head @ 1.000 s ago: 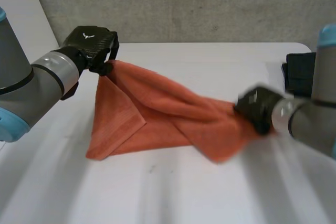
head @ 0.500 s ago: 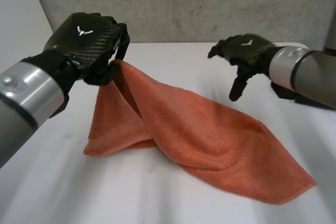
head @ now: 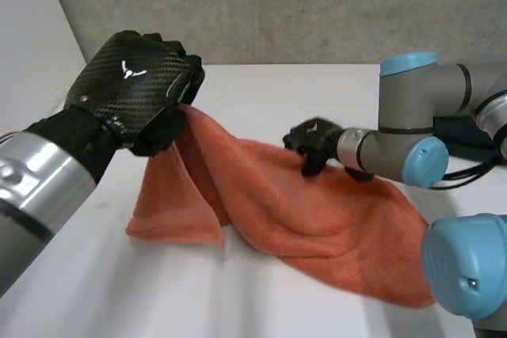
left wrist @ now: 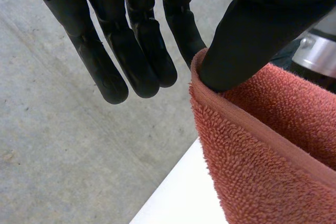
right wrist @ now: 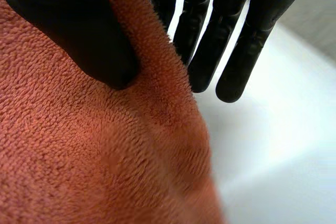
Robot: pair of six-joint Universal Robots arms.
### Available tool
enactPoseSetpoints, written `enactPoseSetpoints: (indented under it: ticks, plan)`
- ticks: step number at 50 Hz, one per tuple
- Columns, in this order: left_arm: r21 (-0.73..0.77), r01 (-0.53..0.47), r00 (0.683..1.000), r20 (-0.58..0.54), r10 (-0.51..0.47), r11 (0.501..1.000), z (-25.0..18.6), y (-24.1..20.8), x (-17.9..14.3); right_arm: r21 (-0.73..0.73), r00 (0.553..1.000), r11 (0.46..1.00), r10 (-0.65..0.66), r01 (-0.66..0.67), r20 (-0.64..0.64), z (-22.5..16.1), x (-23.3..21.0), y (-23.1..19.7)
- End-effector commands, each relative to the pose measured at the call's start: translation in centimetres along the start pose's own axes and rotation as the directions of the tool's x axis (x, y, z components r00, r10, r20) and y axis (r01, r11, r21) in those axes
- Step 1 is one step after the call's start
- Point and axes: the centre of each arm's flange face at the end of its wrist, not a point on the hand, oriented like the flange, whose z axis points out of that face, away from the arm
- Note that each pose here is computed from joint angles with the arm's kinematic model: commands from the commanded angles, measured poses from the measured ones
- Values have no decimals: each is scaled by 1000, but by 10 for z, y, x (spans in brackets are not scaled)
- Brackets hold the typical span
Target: Fold the laundry.
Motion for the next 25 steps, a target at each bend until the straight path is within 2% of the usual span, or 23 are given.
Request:
enactPoseSetpoints:
  ticks: [1,4,5,8,9,13,15,17,19,20,23,25]
  plan:
    - [46,-54,998,41,52,997,41,10,-14,234,956,965,-48,119,-290,-18,41,-64]
    - [117,-109,990,104,97,987,70,1,-33,385,920,900,-39,202,-390,-41,56,-109]
    - [171,-151,980,158,124,974,88,-10,-48,459,895,851,-30,256,-445,-58,65,-134]
    - [238,-208,960,235,152,949,111,-28,-67,542,855,774,2,327,-519,-87,73,-169]
    - [279,-244,941,299,157,929,124,-44,-81,580,825,724,25,374,-564,-109,76,-191]
    - [356,-304,891,435,131,884,145,-82,-110,617,774,647,65,448,-630,-151,76,-223]
    - [369,-306,881,458,115,877,149,-91,-114,620,774,646,70,445,-629,-159,73,-226]
    - [346,-287,883,457,107,893,151,-92,-117,604,776,672,67,430,-627,-164,71,-221]
    - [311,-258,897,429,107,915,151,-86,-114,585,786,699,55,410,-616,-163,69,-213]
    - [261,-222,913,393,107,940,150,-75,-108,563,798,731,42,386,-601,-162,64,-203]
    - [160,-166,938,331,105,973,147,-49,-97,522,811,775,22,355,-584,-164,53,-186]
    - [51,-119,957,273,101,992,141,-20,-84,459,825,826,-12,326,-565,-163,40,-163]
